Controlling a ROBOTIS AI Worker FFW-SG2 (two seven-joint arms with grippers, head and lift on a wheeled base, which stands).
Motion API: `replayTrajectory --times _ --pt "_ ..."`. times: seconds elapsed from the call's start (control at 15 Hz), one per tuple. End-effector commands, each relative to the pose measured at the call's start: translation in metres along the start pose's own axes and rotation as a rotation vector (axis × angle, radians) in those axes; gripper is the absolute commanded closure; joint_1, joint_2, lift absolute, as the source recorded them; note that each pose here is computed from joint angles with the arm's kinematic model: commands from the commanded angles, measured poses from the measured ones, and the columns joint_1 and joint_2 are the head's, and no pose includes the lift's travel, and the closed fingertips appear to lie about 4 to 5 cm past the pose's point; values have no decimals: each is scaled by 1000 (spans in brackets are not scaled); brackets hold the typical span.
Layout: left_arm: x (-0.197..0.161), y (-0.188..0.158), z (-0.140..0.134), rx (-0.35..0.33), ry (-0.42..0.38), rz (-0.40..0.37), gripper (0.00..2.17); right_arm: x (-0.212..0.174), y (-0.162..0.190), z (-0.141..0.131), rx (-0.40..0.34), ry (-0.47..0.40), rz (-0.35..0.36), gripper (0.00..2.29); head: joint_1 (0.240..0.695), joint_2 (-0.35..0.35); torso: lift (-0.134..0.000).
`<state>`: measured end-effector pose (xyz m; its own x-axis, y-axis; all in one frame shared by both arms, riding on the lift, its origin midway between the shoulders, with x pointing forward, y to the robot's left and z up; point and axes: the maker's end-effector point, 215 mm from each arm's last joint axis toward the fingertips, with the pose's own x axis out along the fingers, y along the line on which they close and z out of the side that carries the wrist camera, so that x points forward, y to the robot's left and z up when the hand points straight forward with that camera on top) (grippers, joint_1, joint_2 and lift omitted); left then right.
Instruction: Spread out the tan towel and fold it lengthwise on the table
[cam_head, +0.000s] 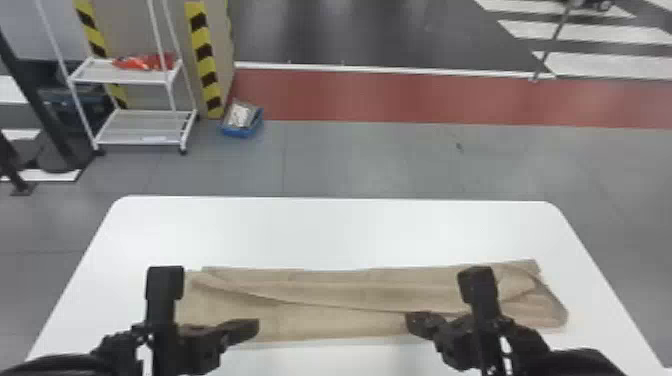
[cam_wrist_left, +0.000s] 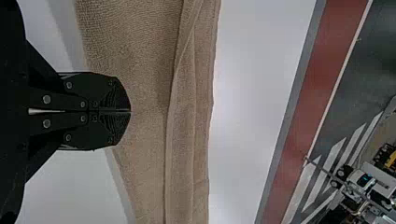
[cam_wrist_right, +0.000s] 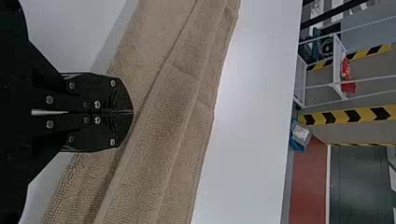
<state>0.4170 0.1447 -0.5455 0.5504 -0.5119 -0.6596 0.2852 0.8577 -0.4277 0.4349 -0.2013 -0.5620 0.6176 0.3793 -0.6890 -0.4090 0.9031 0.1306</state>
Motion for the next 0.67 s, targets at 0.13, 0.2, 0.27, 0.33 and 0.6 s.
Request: replayTrajectory --times 0.13,0.2,0.27,0.33,0.6 --pt "-1 5 -4 6 14 11 1332 11 -1 2 16 14 -6 2037 695 -72 0" --pt "-1 5 -5 6 18 12 1332 14 -1 2 15 18 -6 2037 695 -70 0" --pt "-1 5 -6 6 19 10 1332 18 2 4 17 18 -5 2037 695 -68 0" --pt "-1 5 -7 5 23 8 1332 20 4 6 15 15 -6 2037 695 -66 0" --pt "-3 7 -11 8 30 9 1332 25 -1 13 17 12 -35 2037 695 -52 0"
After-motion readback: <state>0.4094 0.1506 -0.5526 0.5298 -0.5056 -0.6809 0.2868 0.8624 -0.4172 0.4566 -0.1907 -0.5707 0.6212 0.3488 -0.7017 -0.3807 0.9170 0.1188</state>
